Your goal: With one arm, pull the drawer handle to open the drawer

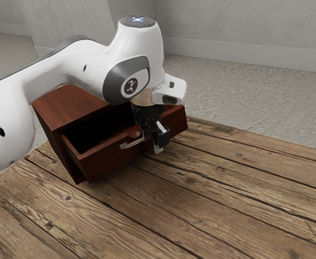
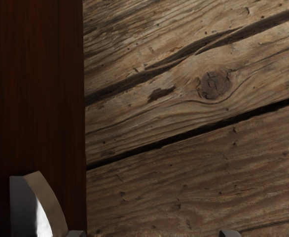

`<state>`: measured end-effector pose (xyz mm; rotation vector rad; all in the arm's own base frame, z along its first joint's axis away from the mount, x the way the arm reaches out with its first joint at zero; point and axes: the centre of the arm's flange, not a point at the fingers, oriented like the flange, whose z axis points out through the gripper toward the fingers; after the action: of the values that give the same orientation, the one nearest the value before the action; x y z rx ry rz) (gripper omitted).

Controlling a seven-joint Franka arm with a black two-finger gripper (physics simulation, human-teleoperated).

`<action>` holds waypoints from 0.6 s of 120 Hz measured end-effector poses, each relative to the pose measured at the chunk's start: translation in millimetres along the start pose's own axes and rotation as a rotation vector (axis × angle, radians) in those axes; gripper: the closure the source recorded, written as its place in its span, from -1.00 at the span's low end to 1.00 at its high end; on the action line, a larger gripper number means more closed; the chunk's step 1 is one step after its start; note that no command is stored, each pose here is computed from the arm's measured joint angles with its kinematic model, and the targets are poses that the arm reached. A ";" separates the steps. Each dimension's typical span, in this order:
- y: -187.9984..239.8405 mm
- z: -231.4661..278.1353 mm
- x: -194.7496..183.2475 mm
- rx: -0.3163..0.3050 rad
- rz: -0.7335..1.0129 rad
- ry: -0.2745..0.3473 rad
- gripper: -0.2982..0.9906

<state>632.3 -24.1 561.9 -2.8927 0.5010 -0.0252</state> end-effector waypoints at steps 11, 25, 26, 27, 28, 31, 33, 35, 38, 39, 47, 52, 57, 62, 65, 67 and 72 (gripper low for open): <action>23.0 -5.2 1.5 -0.006 0.032 0.003 -0.04; 33.7 -8.4 -2.5 -0.010 0.043 0.001 -0.11; 35.0 -8.9 -2.8 -0.010 0.045 0.002 -0.12; 36.4 -9.2 -3.1 -0.010 0.047 0.002 -0.12; 37.8 -9.6 -3.4 -0.011 0.048 0.003 -0.11; 35.6 -8.9 -6.7 -0.013 0.043 0.000 -0.10; 35.7 -9.3 -8.0 -0.013 0.042 0.000 -0.11; 39.3 -10.6 -7.9 -0.014 0.047 0.002 -0.08; 46.9 -13.3 -6.8 -0.013 0.058 0.006 -0.09; 49.7 -14.6 -6.1 -0.013 0.063 0.009 -0.11; 62.4 -28.8 -4.9 0.006 0.087 0.032 -0.22; 59.6 -43.8 -8.5 0.027 0.086 0.054 -0.28; 53.8 -58.8 -14.3 0.044 0.080 0.076 -0.32; 46.7 -71.2 -21.5 0.053 0.070 0.092 -0.36; 42.6 -75.5 -25.2 0.052 0.066 0.096 -0.38; 39.7 -77.4 -27.5 0.048 0.063 0.097 -0.39; 30.4 -82.0 -34.8 0.032 0.054 0.099 -0.42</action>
<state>585.2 -56.7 636.6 -2.8564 0.5899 -0.1676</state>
